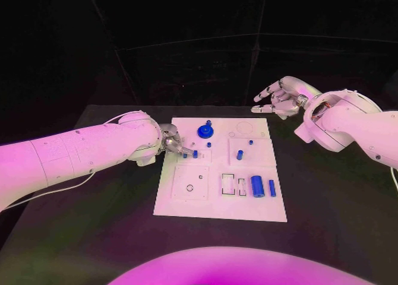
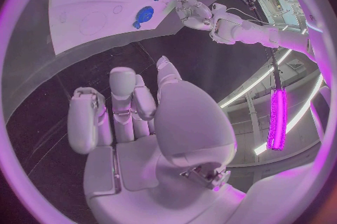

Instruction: Assemble the parts on the task board

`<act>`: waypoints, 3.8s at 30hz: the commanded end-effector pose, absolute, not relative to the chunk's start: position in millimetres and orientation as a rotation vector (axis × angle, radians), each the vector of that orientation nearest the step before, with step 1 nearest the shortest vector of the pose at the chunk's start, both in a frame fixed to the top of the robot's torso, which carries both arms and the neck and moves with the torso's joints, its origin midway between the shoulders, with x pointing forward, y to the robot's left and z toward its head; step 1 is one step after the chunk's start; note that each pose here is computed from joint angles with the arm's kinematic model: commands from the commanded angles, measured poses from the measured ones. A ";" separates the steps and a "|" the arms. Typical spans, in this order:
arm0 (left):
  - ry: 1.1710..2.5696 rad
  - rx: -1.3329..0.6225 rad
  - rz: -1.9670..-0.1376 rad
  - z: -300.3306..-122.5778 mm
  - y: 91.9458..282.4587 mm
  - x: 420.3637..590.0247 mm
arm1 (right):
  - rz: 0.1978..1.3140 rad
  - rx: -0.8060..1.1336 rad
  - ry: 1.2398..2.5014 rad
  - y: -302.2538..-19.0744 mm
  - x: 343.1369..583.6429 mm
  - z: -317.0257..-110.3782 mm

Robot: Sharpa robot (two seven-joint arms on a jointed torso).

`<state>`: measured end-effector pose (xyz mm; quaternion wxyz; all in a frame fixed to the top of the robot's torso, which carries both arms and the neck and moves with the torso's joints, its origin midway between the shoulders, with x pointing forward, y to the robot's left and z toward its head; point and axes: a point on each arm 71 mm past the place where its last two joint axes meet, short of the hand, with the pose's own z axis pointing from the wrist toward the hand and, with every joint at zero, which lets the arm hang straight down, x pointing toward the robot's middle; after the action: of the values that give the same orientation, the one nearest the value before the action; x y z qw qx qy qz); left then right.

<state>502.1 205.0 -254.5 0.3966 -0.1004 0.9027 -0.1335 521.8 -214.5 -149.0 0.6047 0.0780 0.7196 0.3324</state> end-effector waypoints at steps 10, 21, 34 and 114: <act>2.071 -0.365 -0.498 -228.3 204.7 510.0 | 0.766 0.179 1.645 -219.7 522.7 -146.9; 1.832 -0.311 -0.905 -205.7 179.4 519.3 | 0.764 0.181 1.644 -219.1 523.6 -147.1; 1.737 0.326 -0.877 -215.6 143.2 519.6 | 0.773 0.174 1.648 -214.0 524.2 -147.4; 1.882 0.480 -0.668 -257.5 122.7 542.0 | 0.785 0.167 1.656 -204.1 524.4 -147.9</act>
<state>543.4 121.5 -254.0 0.5173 0.1957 0.7827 -0.2855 524.6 -204.9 -149.6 0.6036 0.0744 0.7184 0.3375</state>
